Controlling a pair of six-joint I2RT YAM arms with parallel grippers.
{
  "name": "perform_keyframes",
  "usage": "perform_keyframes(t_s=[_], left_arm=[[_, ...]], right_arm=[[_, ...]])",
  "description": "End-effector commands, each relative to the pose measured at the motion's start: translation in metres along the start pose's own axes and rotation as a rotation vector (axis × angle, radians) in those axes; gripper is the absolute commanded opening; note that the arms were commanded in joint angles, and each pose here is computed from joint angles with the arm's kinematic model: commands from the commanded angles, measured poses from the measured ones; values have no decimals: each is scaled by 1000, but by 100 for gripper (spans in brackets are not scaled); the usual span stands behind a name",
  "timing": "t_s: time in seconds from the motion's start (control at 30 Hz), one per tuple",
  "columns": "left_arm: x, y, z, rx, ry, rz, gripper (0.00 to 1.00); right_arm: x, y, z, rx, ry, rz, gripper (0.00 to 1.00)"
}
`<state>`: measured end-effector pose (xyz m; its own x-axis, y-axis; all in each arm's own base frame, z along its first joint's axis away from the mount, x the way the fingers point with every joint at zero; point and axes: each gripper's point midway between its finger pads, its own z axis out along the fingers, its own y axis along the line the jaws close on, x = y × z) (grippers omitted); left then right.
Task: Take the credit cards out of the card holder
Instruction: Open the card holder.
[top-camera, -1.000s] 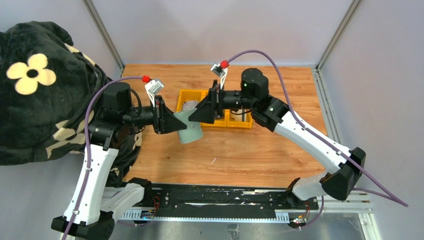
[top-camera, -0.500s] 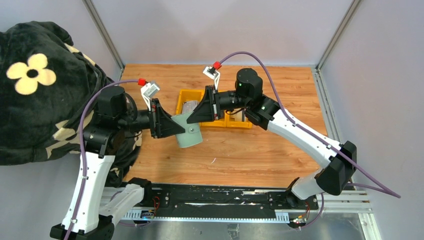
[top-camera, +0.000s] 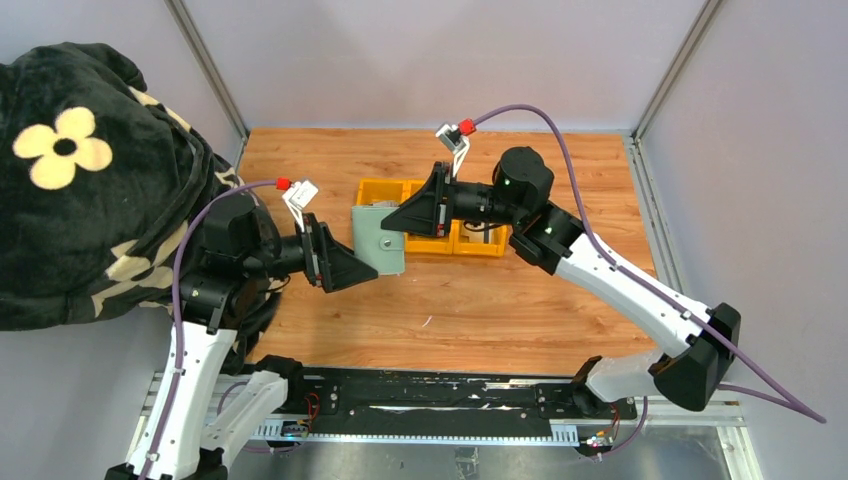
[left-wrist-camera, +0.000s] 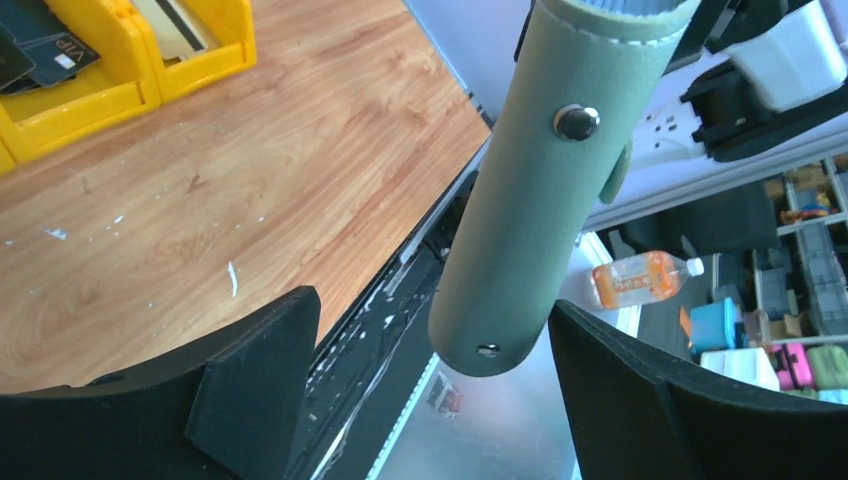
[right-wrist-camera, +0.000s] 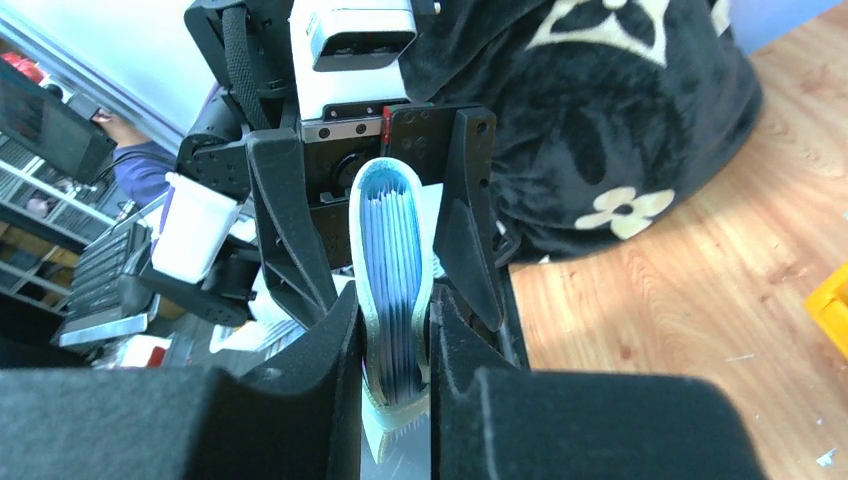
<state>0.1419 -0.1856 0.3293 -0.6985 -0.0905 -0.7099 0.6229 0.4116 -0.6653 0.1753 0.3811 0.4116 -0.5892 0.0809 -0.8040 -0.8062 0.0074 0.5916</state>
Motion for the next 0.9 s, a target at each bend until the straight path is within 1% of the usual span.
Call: perform_keyframes(t_s=[0.0,0.1,0.2,0.27,0.37,0.4,0.5,0.53,0.57,0.63,0.7,0.73,0.77,0.83,0.87], left_arm=[[-21,-17,-3,37,-96,2,86],[-26,-20,-2,55,-103,-3,76],[-24,-23,-1,81,-81,-18,68],[-22,-22,0,84,-74,-20,58],[-22,-18,0,64,-89,-10,41],[-22,-17,-1,54,-95,-6,34],[-20,-12,-3,10,-91,12,26],[-19,-10,-4,-1,-89,16,25],[-17,-9,-4,-7,-83,22,24],[-15,-10,-5,-1,-78,35,19],[-15,-17,-6,29,-72,55,16],[-15,-23,-7,55,-65,66,16],[-15,-29,-9,83,-60,74,16],[-15,-40,-11,125,-52,85,16],[-15,-43,-13,135,-52,93,16]], right_arm=[[-21,16,-2,2,-139,-111,0],[-20,16,-1,7,-156,-103,0],[-21,15,1,10,-185,-92,0],[-23,12,4,30,-214,-76,0],[-32,-6,11,126,-293,-20,0],[-36,-9,12,146,-313,-16,0],[-38,-20,8,226,-346,-24,0],[-39,-18,5,241,-362,-36,3],[-37,-16,3,241,-364,-50,9],[-28,-10,7,197,-327,-68,30],[-14,-9,11,173,-244,-67,53],[-7,-7,12,157,-197,-72,58],[0,-5,13,135,-149,-82,62],[8,2,12,61,-68,-77,64],[12,3,11,30,-35,-68,67]])
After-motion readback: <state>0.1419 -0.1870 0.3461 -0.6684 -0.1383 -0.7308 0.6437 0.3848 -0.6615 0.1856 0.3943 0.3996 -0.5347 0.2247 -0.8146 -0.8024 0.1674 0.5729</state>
